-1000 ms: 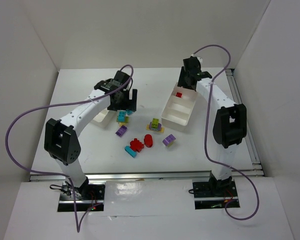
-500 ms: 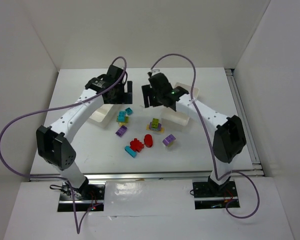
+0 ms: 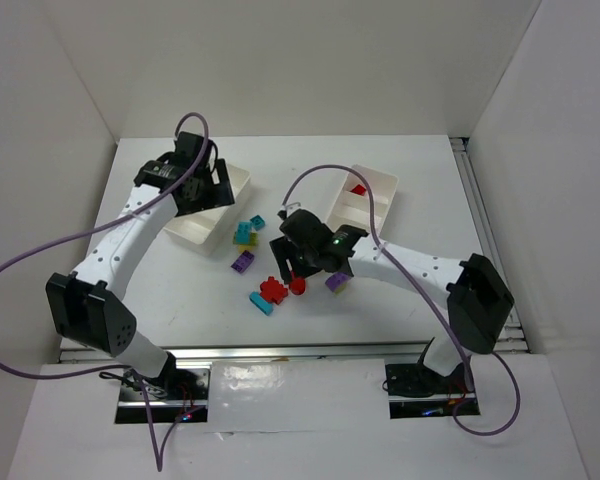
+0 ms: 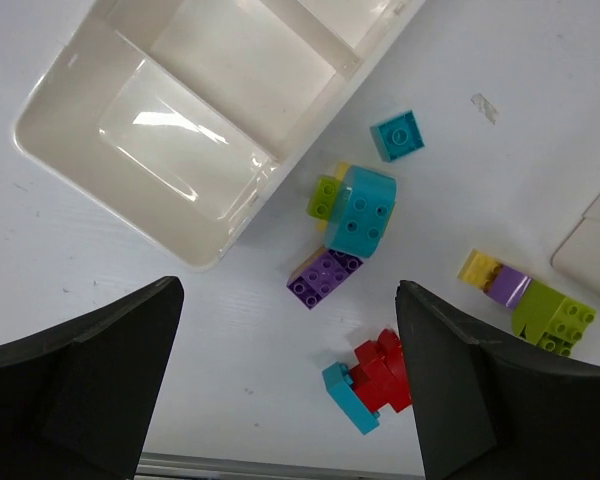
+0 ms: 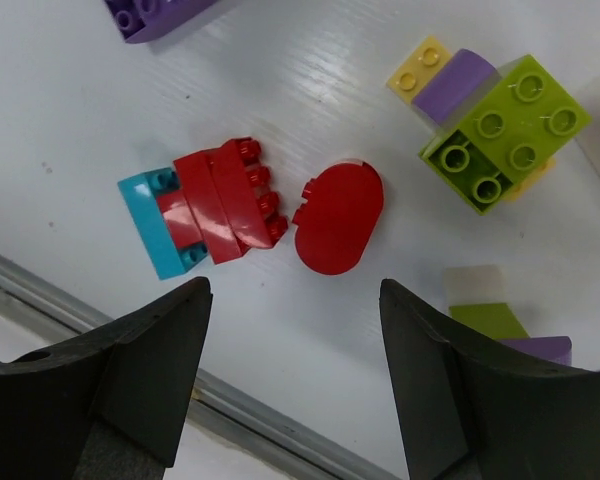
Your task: Sort the legos into containers by color
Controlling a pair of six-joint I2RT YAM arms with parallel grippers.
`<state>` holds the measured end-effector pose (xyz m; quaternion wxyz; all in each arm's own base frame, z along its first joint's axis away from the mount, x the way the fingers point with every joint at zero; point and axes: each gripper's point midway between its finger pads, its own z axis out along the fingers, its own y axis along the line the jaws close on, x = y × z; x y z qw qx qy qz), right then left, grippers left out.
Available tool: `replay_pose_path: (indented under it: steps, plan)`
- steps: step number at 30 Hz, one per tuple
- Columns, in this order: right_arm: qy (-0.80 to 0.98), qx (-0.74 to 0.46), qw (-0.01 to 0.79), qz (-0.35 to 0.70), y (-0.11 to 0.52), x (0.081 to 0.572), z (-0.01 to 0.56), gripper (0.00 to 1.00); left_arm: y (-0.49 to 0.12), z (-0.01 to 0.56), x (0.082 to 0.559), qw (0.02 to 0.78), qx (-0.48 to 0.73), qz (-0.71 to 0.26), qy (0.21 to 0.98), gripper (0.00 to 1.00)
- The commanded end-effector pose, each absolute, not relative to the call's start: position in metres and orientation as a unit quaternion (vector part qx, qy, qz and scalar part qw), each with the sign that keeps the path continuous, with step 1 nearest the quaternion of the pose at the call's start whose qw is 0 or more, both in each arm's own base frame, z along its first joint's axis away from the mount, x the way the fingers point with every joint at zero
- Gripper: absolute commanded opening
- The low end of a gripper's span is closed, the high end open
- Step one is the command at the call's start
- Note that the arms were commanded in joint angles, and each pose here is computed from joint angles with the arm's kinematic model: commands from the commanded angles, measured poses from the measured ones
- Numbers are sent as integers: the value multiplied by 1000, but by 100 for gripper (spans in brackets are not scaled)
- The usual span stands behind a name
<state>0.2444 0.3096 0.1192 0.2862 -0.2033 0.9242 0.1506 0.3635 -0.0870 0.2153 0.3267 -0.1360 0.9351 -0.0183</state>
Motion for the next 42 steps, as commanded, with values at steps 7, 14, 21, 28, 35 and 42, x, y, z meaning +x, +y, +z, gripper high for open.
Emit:
replay_pose_path:
  steps: [7,14,21,28,35,42]
  plan:
    - [941,-154,280,112,311,262,83,74,-93,219,348,323,-139,-42,935,98]
    - [948,-135,275,81,311,272,61,71,-96,213,348,316,-136,-49,938,98]
    - [954,-130,259,73,311,275,41,69,-99,209,346,311,-127,-46,941,98]
    - [948,-146,273,75,316,277,54,42,-97,211,348,317,-129,-44,939,98]
    - [920,-153,342,117,319,286,146,28,-95,204,348,310,-125,-34,942,98]
    - [898,-79,422,93,272,349,221,28,-98,203,352,308,-120,-36,943,98]
